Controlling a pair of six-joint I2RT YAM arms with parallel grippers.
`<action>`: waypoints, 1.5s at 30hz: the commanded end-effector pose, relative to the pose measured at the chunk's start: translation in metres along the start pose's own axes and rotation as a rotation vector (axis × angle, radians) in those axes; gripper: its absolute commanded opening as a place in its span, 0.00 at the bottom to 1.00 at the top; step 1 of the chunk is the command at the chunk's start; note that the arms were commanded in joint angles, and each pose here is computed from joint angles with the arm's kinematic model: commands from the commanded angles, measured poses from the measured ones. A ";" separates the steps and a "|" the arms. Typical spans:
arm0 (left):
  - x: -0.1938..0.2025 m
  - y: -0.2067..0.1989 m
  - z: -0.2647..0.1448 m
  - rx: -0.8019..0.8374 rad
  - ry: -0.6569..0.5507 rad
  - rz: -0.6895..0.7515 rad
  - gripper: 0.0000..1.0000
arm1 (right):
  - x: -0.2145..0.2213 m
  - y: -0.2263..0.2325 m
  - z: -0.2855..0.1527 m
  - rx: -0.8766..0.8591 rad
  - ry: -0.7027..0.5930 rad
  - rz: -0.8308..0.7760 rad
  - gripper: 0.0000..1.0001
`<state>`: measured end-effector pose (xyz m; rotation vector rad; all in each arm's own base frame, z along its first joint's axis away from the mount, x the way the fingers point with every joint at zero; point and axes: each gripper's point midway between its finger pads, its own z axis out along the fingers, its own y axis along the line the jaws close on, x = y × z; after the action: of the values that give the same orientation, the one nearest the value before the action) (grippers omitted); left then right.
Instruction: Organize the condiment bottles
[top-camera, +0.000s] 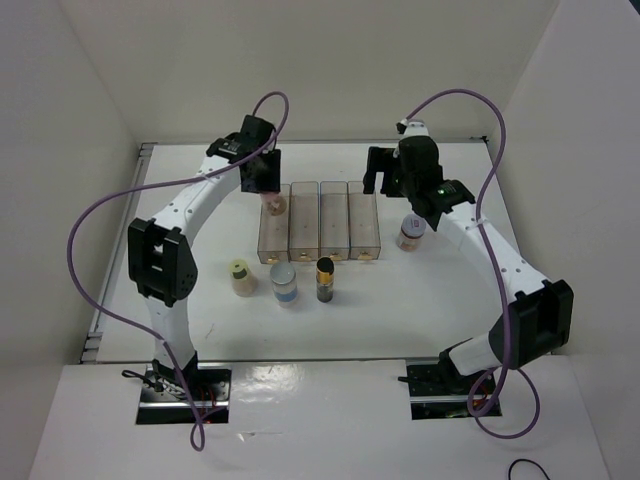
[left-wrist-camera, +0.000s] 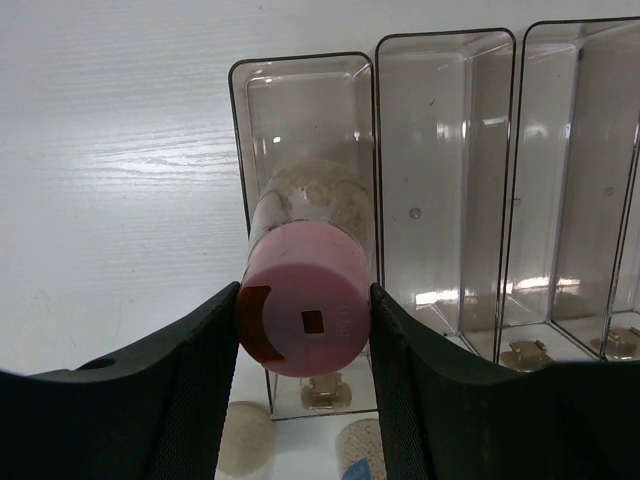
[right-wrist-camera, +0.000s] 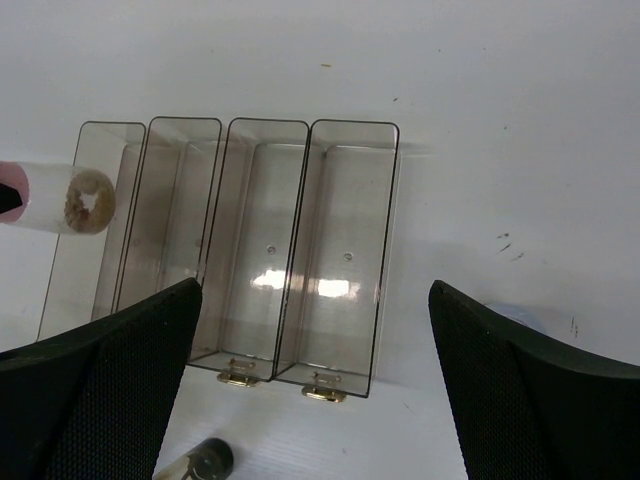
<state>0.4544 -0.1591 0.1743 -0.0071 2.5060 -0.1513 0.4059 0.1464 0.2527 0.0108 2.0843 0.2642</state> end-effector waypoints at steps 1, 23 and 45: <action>-0.001 0.001 0.010 -0.019 -0.005 0.018 0.49 | -0.010 -0.001 0.002 -0.004 -0.042 -0.008 0.98; 0.029 0.003 0.050 -0.064 0.075 0.066 0.54 | 0.002 0.001 0.007 -0.023 -0.008 -0.012 0.98; -0.019 -0.017 -0.084 -0.011 -0.103 0.035 0.98 | -0.003 0.004 -0.008 -0.049 -0.016 -0.019 0.98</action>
<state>0.4400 -0.1743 0.1666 0.0863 2.5500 -0.0326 0.4020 0.1492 0.2407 -0.0227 2.1147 0.2762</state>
